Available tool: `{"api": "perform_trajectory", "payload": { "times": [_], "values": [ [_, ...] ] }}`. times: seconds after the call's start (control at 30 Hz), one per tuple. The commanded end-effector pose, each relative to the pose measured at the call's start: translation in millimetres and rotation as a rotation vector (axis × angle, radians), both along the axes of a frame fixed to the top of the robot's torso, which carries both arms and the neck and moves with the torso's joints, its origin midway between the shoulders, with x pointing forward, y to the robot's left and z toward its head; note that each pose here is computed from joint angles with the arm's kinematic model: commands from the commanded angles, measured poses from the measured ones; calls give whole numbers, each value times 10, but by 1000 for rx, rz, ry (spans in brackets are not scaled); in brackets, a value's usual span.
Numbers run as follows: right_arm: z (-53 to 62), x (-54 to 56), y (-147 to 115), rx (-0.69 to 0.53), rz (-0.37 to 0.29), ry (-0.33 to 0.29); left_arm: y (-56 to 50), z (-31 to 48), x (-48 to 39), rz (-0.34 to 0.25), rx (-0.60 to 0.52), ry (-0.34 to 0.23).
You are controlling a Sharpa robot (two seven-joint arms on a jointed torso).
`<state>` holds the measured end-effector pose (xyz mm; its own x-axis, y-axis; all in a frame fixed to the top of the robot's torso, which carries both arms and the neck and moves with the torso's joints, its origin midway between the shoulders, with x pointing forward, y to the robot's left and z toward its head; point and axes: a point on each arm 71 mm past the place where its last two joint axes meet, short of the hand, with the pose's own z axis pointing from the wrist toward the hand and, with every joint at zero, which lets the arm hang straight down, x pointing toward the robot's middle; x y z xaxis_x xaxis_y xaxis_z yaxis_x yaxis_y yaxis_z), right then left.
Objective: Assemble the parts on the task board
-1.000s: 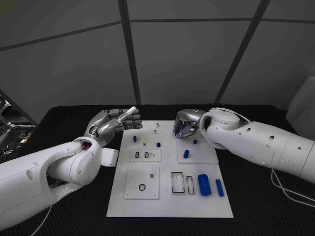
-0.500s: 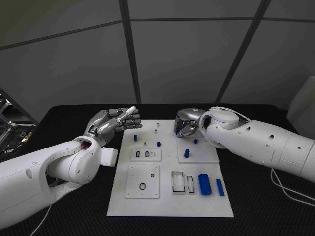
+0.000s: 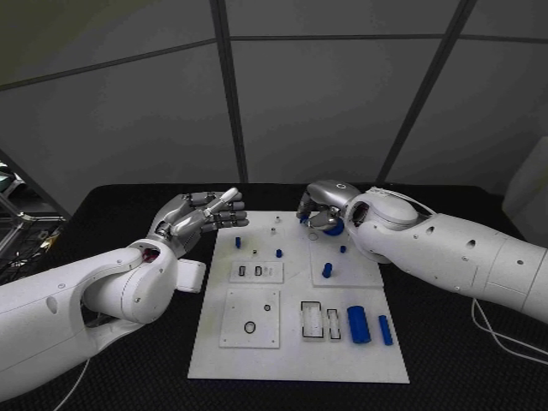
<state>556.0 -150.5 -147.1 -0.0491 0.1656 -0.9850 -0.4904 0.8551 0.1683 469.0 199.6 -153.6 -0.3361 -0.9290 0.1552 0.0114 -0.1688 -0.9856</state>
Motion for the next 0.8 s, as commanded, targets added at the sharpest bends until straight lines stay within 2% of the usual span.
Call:
{"api": "perform_trajectory", "payload": {
  "times": [0.03,0.37,0.8],
  "values": [
    [84,10,68,64,16,-83,-23,20,-8,-20,0,-9],
    [79,91,277,91,41,-95,-41,22,-8,-25,-1,-11],
    [21,149,466,79,66,-57,-49,52,-14,-29,-3,-17]
  ]
}}
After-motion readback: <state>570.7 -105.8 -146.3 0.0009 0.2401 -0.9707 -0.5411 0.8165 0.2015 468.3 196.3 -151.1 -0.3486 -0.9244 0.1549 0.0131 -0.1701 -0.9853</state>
